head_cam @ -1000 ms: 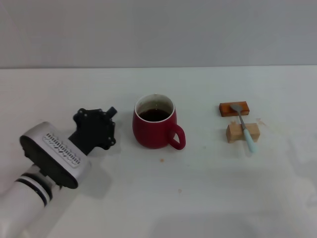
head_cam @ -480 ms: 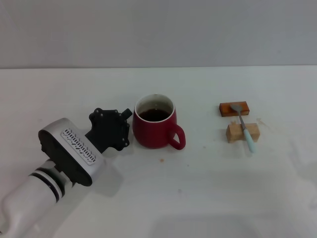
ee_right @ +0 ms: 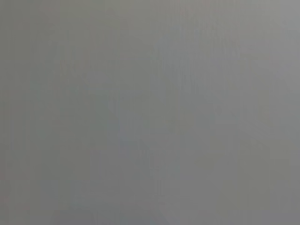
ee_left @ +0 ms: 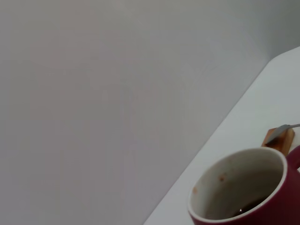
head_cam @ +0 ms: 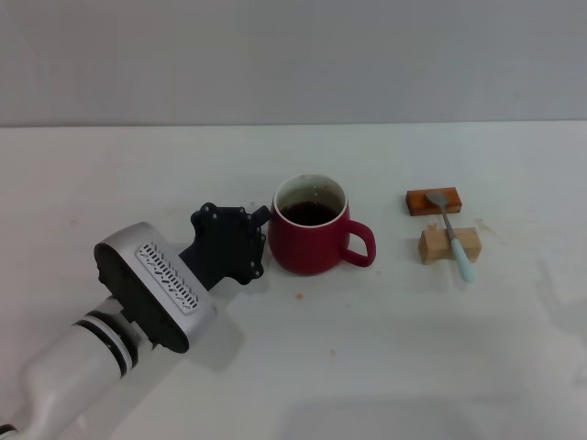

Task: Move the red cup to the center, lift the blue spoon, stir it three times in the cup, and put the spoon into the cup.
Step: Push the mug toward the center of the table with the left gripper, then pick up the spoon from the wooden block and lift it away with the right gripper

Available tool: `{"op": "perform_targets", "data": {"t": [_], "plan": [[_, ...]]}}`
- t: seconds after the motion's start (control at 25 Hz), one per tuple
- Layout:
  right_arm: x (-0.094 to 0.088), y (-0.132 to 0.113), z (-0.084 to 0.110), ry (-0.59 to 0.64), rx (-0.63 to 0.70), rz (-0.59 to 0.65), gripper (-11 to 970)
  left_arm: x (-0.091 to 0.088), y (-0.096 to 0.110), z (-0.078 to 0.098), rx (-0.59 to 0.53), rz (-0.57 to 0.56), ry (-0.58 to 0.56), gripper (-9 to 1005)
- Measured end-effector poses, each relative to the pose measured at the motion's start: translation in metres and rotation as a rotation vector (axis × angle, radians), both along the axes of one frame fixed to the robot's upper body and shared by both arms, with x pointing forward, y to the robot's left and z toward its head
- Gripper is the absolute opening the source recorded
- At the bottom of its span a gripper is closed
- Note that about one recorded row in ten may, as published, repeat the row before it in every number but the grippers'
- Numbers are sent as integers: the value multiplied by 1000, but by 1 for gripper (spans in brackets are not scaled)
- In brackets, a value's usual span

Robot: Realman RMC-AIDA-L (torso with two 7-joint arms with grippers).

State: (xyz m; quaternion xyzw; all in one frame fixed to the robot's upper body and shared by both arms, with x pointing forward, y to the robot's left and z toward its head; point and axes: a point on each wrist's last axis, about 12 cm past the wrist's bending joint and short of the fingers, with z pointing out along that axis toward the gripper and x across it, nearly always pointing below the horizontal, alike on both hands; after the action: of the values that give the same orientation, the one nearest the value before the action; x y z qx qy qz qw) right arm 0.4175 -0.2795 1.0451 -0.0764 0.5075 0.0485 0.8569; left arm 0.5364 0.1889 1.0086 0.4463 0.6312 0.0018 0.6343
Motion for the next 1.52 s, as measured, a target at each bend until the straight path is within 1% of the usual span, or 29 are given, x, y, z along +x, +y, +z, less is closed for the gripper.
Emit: {"op": "perform_targets", "data": {"t": [0.28, 0.32, 0.36, 0.4, 0.44, 0.48, 0.52, 0.56, 0.72, 0.88, 0.92, 1.12, 1.2, 1.4, 1.52], "plan": [[0, 0, 0, 0, 0, 0, 716, 0, 1, 0, -4, 8, -2, 28], [0, 0, 0, 1, -1, 1, 716, -1, 16, 1, -46, 98, -9, 29], [0, 0, 0, 1, -1, 1, 716, -1, 16, 1, -46, 98, -9, 29], [1, 0, 0, 3, -2, 2, 716, -11, 54, 7, -212, 311, -61, 29], [1, 0, 0, 3, -2, 2, 715, -19, 68, 9, -273, 370, -89, 29], [1, 1, 0, 4, -2, 3, 715, -19, 68, 9, -273, 370, -89, 29], [1, 1, 0, 5, 0, 6, 715, -25, 78, 11, -320, 412, -114, 29], [1, 1, 0, 5, 0, 6, 715, -39, 100, 13, -434, 500, -148, 29], [3, 3, 0, 4, 4, 12, 715, -54, 130, 12, -580, 645, -150, 30], [3, 3, 0, 2, 6, 11, 716, -67, 144, 8, -601, 698, -148, 30], [3, 2, 1, 0, 7, 12, 716, -70, 146, 8, -599, 706, -155, 64], [3, 3, 1, 0, 5, 11, 716, -73, 147, 8, -591, 708, -170, 231], [4, 4, 2, -5, 9, 11, 715, -74, 149, 6, -578, 714, -161, 469], [3, 6, 1, -5, 7, 24, 716, -78, 153, 2, -557, 723, -148, 702], [3, 11, 1, 1, 18, 44, 716, -80, 154, 1, -552, 728, -143, 739]]}}
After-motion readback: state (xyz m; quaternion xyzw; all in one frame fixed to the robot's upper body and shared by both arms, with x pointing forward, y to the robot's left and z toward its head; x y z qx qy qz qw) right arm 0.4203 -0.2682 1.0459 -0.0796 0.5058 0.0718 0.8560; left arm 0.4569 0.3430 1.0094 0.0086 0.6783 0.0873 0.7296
